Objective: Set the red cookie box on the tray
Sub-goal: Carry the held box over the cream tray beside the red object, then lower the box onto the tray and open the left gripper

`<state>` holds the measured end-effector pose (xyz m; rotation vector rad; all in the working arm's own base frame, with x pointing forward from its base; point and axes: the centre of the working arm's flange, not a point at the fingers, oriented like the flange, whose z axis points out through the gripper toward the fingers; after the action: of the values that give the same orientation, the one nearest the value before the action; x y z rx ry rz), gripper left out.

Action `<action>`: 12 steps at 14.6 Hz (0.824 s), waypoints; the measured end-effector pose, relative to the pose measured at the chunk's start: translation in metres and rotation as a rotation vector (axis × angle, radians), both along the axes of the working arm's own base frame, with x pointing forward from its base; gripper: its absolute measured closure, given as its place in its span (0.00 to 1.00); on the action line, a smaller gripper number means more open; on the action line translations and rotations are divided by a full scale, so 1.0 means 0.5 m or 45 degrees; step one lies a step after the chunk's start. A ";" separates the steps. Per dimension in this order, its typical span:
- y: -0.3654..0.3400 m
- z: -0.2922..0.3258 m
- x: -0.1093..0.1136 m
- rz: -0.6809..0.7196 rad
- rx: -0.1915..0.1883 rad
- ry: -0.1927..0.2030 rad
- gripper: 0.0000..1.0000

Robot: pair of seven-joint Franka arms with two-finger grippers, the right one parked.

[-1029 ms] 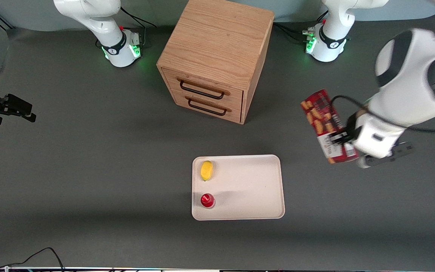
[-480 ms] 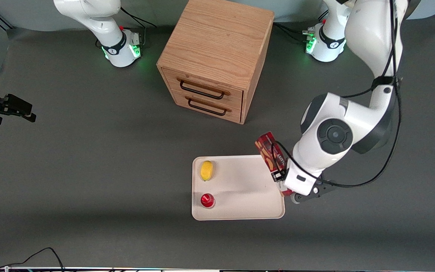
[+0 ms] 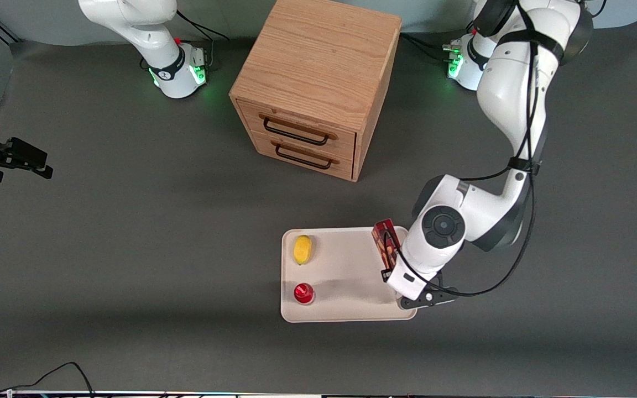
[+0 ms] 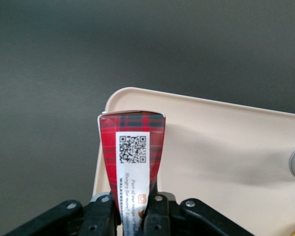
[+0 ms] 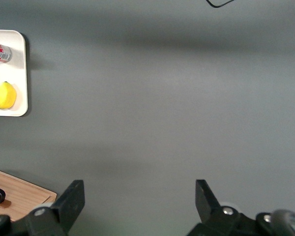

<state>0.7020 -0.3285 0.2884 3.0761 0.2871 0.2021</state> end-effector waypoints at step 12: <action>-0.009 -0.095 0.000 -0.039 0.004 -0.052 0.52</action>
<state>0.7021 -0.3330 0.2407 3.0731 0.2377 0.2639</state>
